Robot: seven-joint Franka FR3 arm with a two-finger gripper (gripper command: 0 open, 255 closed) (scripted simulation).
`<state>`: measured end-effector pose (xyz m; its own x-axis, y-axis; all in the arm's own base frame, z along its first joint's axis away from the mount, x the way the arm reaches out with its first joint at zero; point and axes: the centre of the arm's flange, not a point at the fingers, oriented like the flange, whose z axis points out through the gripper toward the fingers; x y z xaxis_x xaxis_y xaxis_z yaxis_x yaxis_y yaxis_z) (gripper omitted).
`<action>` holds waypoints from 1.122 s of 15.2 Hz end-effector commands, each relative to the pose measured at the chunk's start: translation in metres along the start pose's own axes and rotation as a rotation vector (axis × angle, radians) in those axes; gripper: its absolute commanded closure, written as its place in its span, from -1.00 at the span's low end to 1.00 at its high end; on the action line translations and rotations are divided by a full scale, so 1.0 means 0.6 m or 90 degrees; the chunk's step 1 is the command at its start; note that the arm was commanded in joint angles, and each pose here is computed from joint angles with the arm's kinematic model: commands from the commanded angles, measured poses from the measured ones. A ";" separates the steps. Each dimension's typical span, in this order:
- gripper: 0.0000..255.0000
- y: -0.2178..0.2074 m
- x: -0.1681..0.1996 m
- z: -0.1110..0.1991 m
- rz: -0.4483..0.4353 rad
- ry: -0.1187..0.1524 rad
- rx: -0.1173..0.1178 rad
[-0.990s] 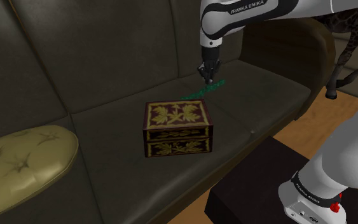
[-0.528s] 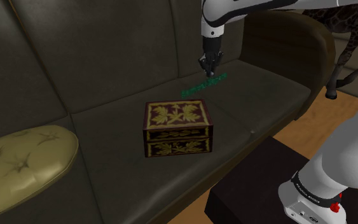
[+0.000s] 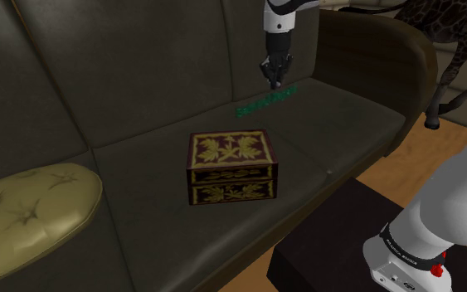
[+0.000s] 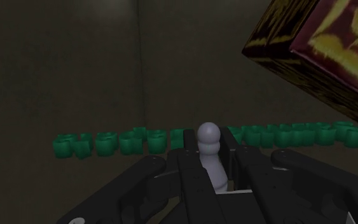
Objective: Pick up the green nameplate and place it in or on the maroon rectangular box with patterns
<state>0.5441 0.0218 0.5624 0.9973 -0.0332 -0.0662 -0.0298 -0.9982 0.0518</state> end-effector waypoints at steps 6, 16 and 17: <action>1.00 0.002 -0.005 -0.062 0.000 0.000 0.000; 1.00 -0.119 -0.050 -0.114 0.000 0.000 0.000; 1.00 -0.139 -0.057 -0.118 0.000 0.000 0.000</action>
<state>0.5209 0.0937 0.6261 0.9972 -0.0322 -0.0668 -0.0287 -0.9982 0.0517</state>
